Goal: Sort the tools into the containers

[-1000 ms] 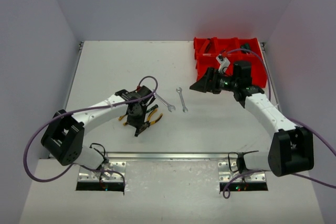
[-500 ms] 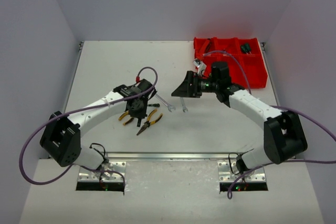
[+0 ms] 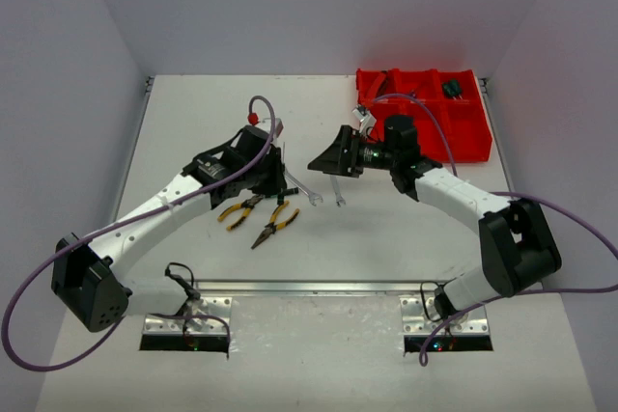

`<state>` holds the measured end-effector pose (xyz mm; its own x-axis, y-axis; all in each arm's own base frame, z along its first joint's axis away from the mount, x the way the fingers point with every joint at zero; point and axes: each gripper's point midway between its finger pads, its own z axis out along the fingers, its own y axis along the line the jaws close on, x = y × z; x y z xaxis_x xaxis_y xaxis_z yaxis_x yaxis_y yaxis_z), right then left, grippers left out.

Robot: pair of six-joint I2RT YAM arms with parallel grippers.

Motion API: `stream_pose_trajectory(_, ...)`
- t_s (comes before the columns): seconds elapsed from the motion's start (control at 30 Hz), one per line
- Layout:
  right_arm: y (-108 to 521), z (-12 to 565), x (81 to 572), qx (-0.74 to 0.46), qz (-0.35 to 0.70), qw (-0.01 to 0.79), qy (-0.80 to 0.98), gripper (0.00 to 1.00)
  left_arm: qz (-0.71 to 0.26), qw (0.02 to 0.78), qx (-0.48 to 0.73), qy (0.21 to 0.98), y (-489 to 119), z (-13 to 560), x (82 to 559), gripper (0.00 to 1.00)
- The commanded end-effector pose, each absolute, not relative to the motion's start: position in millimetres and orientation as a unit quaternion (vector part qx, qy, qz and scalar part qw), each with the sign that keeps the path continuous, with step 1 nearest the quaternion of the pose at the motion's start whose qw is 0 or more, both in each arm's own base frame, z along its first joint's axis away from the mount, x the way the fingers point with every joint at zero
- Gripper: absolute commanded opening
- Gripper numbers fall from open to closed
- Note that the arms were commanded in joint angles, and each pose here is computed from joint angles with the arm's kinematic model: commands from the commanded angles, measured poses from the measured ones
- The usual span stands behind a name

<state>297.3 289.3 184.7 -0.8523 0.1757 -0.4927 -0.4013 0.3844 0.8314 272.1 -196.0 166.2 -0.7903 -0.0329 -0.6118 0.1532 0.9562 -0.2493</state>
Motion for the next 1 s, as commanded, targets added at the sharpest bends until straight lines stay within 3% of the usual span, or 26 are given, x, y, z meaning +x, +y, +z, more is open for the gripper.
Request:
stream_pose_trajectory(0.0,305.7,213.5,298.9,-0.100,0.586,0.290,0.750,0.94,-0.359,0.353,0.131,0.854,-265.8,218.9,254.6,0.00)
stream_pose_trajectory(0.17,316.3,219.0,290.2,-0.117,0.603,0.280,0.738,0.81,-0.445,0.329,0.170,0.815,-289.3,228.8,234.7,0.00)
stream_pose_trajectory(0.23,319.7,219.0,288.1,-0.123,0.604,0.280,0.736,0.67,-0.461,0.325,0.173,0.807,-294.0,229.4,231.8,0.00)
stream_pose_trajectory(0.37,323.1,223.1,279.6,-0.141,0.613,0.274,0.727,0.15,-0.468,0.321,0.173,0.805,-297.6,227.6,233.6,0.00)
stream_pose_trajectory(0.43,322.7,222.4,276.3,-0.143,0.613,0.274,0.728,0.01,-0.461,0.328,0.165,0.808,-296.6,226.1,237.4,0.00)
stream_pose_trajectory(0.5,321.3,222.1,275.4,-0.142,0.609,0.277,0.730,0.00,-0.446,0.336,0.151,0.816,-293.1,223.7,243.9,0.02)
stream_pose_trajectory(0.53,320.2,222.1,276.2,-0.141,0.604,0.281,0.732,0.00,-0.434,0.340,0.142,0.822,-290.1,220.9,248.2,0.15)
stream_pose_trajectory(0.57,318.9,219.0,278.6,-0.137,0.595,0.285,0.739,0.00,-0.416,0.348,0.128,0.831,-285.4,217.9,254.3,0.40)
stream_pose_trajectory(0.6,316.7,217.8,281.6,-0.142,0.583,0.297,0.743,0.00,-0.406,0.353,0.117,0.835,-281.4,217.3,257.5,0.52)
stream_pose_trajectory(0.67,312.3,212.9,290.8,-0.132,0.555,0.305,0.763,0.00,-0.380,0.360,0.099,0.846,-272.5,211.8,262.2,0.90)
stream_pose_trajectory(0.7,309.4,211.7,295.7,-0.126,0.544,0.310,0.770,0.00,-0.373,0.363,0.094,0.849,-269.9,211.1,263.7,1.00)
stream_pose_trajectory(0.83,267.1,190.0,346.1,-0.076,0.439,0.346,0.826,0.00,-0.269,0.373,0.048,0.887,-230.6,195.4,270.7,1.00)
stream_pose_trajectory(0.97,180.9,178.0,410.5,0.033,0.324,0.380,0.866,0.00,-0.168,0.403,0.007,0.900,-185.2,190.2,273.5,1.00)
